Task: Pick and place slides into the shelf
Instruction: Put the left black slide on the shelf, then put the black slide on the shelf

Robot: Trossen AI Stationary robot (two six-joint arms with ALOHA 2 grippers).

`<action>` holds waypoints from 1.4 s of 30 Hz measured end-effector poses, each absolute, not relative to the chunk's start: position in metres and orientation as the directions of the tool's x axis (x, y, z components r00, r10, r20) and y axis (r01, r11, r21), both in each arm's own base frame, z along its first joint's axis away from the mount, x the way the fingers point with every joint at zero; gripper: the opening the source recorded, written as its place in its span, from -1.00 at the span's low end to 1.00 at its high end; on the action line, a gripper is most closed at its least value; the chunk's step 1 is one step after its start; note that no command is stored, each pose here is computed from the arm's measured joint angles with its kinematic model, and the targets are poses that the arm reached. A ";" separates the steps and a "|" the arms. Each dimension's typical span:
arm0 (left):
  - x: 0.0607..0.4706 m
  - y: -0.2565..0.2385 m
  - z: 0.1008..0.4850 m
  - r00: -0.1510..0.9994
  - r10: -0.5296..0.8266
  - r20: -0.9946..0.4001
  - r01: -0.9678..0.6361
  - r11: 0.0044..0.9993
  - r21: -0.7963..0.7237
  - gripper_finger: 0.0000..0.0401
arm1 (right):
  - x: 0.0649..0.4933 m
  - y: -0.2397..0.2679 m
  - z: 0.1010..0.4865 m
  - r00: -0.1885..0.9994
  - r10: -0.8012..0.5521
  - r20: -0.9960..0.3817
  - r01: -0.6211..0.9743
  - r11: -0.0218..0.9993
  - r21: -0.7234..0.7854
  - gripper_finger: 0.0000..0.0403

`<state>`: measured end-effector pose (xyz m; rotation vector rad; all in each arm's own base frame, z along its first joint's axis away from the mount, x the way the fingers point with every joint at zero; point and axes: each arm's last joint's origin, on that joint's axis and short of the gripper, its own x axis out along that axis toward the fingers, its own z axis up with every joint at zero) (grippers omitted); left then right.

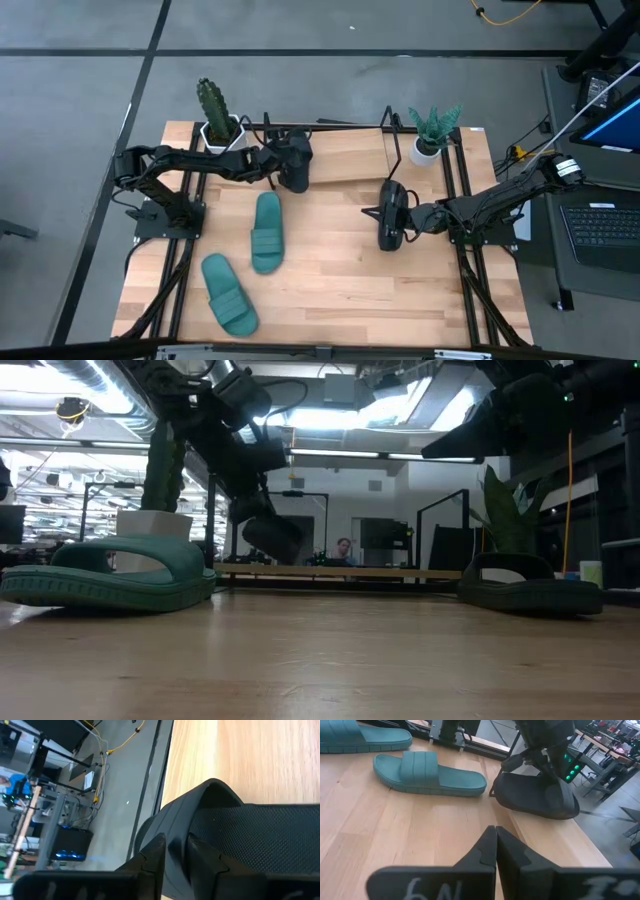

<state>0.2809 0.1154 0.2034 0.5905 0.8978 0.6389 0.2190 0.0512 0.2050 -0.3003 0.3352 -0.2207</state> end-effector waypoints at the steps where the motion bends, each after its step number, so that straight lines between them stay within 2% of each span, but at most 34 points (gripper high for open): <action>1: 0.281 0.115 0.203 0.467 0.719 -0.516 -0.246 0.665 0.705 -0.63 | 0.219 0.051 0.205 0.921 -0.261 -0.289 0.163 0.932 -0.324 -0.98; 10: 0.281 0.116 0.205 0.456 0.737 -0.499 -0.257 0.646 0.719 -0.39 | 0.219 0.051 0.205 0.921 -0.261 -0.289 0.163 0.933 -0.322 -0.98; 18: 0.280 0.117 0.205 0.409 0.779 -0.475 -0.237 0.593 0.769 -0.27 | 0.219 0.051 0.205 0.921 -0.261 -0.289 0.163 0.933 -0.322 -0.98; 28: 0.282 0.111 0.205 0.420 0.770 -0.480 -0.134 0.576 0.806 -0.26 | 0.219 0.051 0.204 0.918 -0.261 -0.297 0.159 0.932 -0.326 -0.98; 35: 0.283 0.106 0.202 0.467 0.715 -0.521 -0.094 0.625 0.775 -0.26 | 0.219 0.051 0.204 0.918 -0.261 -0.297 0.160 0.932 -0.326 -0.98; 42: 0.281 0.105 0.200 0.434 0.719 -0.543 -0.064 0.626 0.777 -0.26 | 0.219 0.052 0.204 0.923 -0.237 -0.302 0.138 0.939 -0.314 -0.98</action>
